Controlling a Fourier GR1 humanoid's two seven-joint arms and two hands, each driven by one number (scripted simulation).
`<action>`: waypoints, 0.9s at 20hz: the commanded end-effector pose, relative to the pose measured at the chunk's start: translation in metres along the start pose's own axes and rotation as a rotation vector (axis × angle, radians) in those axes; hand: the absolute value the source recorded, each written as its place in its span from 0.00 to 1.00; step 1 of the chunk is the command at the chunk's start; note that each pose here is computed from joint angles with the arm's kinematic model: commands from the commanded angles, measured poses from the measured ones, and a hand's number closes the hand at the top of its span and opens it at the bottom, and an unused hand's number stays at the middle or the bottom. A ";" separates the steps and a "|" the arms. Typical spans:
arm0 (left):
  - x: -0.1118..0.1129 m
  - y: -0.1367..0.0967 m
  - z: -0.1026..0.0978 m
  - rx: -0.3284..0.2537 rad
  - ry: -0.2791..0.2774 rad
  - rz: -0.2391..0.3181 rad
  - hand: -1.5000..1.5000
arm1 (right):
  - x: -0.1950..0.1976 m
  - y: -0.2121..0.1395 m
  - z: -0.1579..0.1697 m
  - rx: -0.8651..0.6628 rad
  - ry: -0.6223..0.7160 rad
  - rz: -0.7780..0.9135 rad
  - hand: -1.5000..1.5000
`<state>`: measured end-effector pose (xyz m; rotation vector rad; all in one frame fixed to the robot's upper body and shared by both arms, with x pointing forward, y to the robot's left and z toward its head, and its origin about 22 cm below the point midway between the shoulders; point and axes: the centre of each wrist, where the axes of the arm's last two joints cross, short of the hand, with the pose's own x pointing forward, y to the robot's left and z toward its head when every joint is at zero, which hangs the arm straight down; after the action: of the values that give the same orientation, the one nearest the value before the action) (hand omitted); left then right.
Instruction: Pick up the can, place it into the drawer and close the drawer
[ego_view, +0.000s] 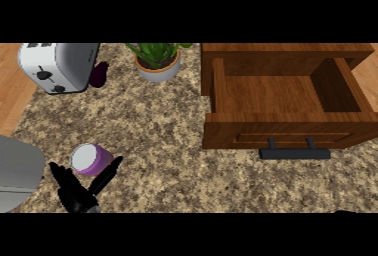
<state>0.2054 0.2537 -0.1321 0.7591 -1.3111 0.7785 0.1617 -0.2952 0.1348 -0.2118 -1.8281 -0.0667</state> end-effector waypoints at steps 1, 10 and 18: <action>-0.011 -0.002 0.001 -0.008 -0.012 0.020 0.00 | -0.001 0.004 -0.006 -0.005 -0.002 -0.011 0.00; -0.018 0.002 -0.037 -0.156 -0.013 0.029 0.00 | 0.003 0.000 0.007 0.013 -0.022 -0.005 0.00; 0.007 -0.028 -0.057 -0.238 -0.058 0.137 1.00 | 0.012 0.002 -0.014 0.005 -0.023 0.016 0.00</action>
<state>0.2474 0.2775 -0.1382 0.5575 -1.4513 0.6916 0.1670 -0.2981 0.1398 -0.2229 -1.8499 -0.0574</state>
